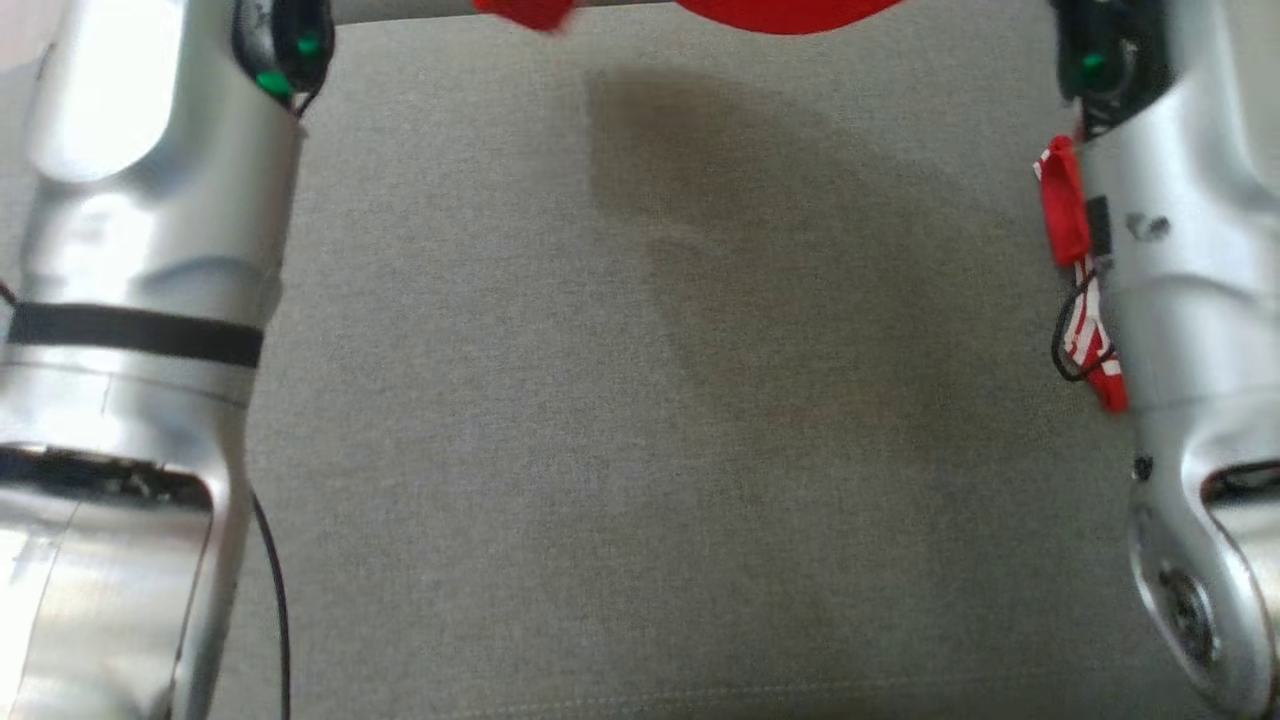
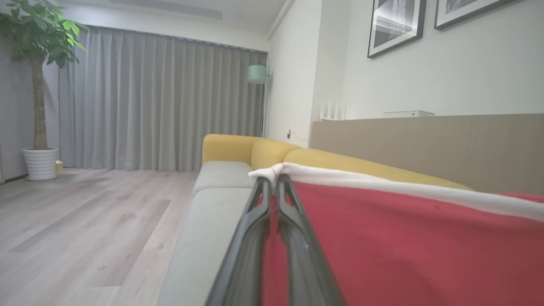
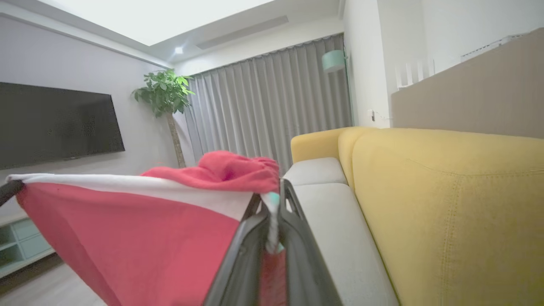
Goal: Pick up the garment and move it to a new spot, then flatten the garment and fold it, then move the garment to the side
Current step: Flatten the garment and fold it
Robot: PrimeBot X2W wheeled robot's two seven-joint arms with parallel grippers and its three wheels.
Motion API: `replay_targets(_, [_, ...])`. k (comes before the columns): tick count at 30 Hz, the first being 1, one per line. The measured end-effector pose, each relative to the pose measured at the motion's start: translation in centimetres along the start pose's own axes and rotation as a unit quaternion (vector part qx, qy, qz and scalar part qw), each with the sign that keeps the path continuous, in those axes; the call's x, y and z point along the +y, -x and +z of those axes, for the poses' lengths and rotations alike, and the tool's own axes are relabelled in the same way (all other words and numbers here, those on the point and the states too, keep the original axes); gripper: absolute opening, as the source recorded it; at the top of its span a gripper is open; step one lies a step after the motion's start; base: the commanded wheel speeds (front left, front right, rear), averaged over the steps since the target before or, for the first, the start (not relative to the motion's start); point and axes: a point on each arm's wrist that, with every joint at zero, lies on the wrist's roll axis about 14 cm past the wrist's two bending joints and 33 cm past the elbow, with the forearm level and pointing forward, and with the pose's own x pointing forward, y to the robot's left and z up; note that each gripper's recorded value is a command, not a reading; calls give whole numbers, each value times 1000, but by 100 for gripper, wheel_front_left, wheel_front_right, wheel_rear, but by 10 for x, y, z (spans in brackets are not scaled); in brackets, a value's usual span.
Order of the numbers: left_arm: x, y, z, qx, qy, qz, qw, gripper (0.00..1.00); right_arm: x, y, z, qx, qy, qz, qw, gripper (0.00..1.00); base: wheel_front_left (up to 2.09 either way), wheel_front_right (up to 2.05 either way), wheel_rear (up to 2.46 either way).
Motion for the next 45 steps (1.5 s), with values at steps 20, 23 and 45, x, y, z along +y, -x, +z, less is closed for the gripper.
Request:
replay_targets(20, [5,150,-245,313,56,43,947,0,-19,99,-262,294,-31,-37,954,0,0,0,0])
replay_targets(23, [-1,174,-246,312,78,60,945,0,-15,136,-281,318,-54,-49,945,0,0,0,0])
replay_targets(45, [-10,347,-146,273,58,112,954,0,39,322,-211,286,-130,-98,944,0,0,0,0])
